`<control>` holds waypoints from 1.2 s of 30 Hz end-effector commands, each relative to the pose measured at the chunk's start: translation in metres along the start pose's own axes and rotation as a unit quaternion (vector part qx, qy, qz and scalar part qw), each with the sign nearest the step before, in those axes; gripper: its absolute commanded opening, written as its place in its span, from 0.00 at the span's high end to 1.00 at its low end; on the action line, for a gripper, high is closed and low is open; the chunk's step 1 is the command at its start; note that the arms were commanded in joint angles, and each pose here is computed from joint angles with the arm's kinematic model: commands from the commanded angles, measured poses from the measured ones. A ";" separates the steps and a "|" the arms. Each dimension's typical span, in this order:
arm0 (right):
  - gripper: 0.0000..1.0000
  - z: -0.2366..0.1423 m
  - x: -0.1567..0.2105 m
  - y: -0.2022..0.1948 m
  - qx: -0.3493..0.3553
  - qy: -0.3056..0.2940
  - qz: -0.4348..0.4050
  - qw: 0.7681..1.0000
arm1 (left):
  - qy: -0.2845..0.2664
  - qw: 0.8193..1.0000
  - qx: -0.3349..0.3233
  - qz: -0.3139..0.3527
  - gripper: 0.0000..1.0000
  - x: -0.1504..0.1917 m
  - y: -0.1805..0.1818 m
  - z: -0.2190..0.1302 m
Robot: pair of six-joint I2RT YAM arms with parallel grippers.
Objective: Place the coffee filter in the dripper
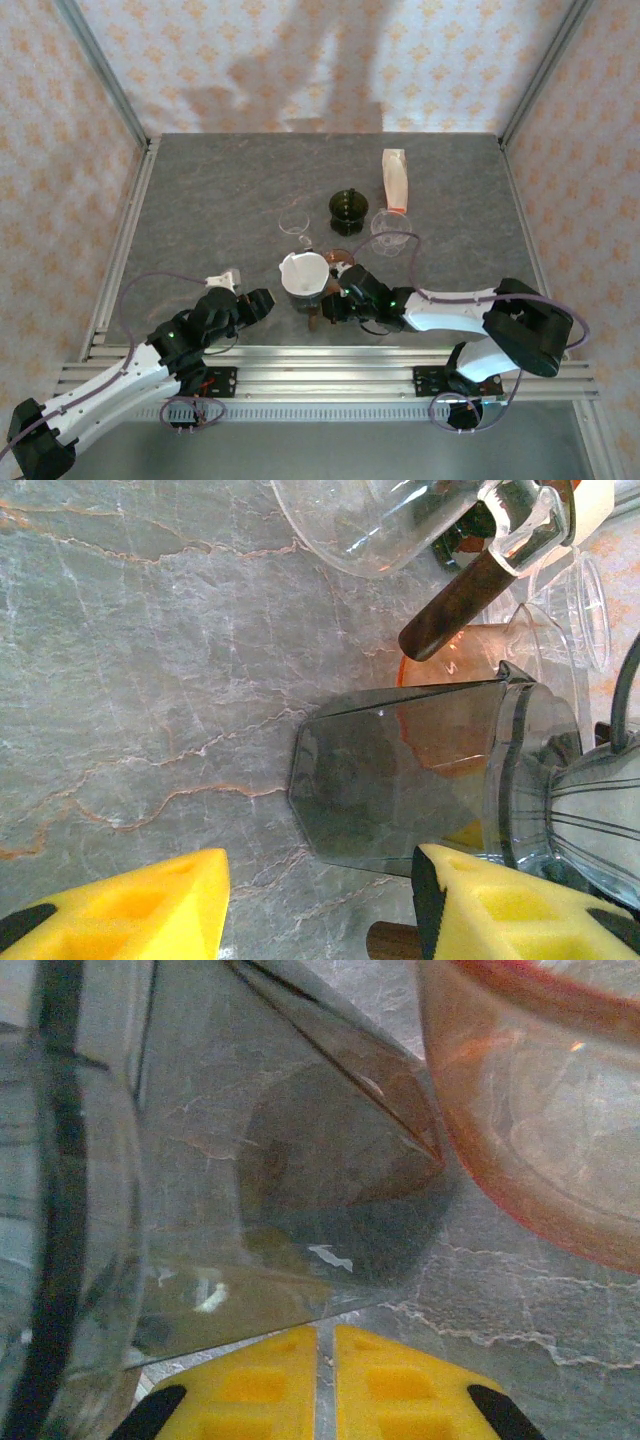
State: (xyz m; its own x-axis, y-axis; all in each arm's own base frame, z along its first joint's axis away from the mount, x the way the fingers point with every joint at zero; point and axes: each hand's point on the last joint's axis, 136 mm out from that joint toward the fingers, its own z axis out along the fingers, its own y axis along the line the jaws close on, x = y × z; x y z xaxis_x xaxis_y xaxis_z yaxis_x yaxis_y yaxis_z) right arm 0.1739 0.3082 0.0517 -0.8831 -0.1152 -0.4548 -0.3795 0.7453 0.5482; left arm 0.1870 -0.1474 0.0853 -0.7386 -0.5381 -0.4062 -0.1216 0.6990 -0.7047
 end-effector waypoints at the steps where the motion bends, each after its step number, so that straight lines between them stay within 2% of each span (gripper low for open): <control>1: 0.88 0.003 -0.008 0.003 -0.007 -0.016 0.009 1.000 | -0.010 1.000 -0.001 -0.007 0.48 -0.006 -0.004 -0.006; 17: 0.90 0.014 -0.032 0.013 -0.001 -0.042 0.007 0.999 | -0.029 0.999 -0.016 -0.018 0.49 -0.013 0.004 -0.019; 24: 0.90 0.023 -0.042 0.019 0.001 -0.046 0.006 0.999 | -0.033 0.998 -0.046 -0.027 0.55 -0.013 0.018 -0.023; 30: 0.90 0.030 -0.052 0.023 0.007 -0.054 0.007 0.998 | -0.036 0.997 -0.056 -0.030 0.57 -0.012 0.024 -0.024; 36: 0.91 0.037 -0.059 0.026 0.009 -0.057 0.011 0.998 | -0.020 0.998 -0.023 -0.049 0.61 -0.008 0.015 -0.012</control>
State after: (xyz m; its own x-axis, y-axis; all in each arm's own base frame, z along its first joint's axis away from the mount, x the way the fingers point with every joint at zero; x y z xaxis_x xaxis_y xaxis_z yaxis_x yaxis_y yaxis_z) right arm 0.2119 0.3498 0.0545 -0.8729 -0.0699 -0.4829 -0.3588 0.7626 0.5382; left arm 0.1765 -0.1216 0.0807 -0.7065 -0.5958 -0.3819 -0.2227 0.6994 -0.6792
